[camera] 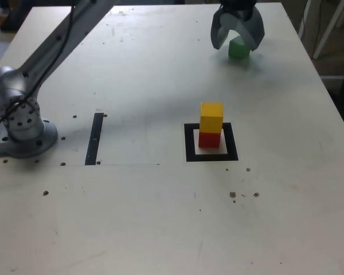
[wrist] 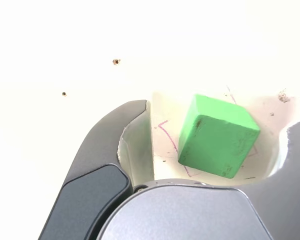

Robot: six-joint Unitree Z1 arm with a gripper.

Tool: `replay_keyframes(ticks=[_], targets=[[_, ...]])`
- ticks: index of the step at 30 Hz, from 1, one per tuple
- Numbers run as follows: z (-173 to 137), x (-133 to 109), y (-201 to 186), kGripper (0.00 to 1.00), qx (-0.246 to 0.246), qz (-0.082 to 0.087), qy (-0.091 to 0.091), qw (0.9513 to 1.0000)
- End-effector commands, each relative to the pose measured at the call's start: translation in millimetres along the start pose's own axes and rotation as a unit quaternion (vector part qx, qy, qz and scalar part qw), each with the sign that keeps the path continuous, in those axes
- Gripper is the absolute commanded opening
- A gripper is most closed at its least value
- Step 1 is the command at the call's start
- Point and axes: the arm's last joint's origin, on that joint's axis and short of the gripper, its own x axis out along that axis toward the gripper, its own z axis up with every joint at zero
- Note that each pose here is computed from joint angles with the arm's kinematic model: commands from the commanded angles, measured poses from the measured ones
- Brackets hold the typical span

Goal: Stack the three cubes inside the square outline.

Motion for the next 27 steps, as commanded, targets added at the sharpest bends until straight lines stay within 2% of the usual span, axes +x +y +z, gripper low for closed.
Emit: replay_keyframes(ticks=[1,7,11,27], targets=[[2.3,-0.3,0.9,0.74,0.002,0.003,0.001,1.0000],[5.3,-1.6,1.5,0.47,0.011,0.007,-0.002,0.9999],[7.5,-0.3,0.8,0.37,0.018,0.006,-0.003,0.9998],[14.8,6.7,-4.5,0.32,0.030,-0.006,0.000,0.9995]])
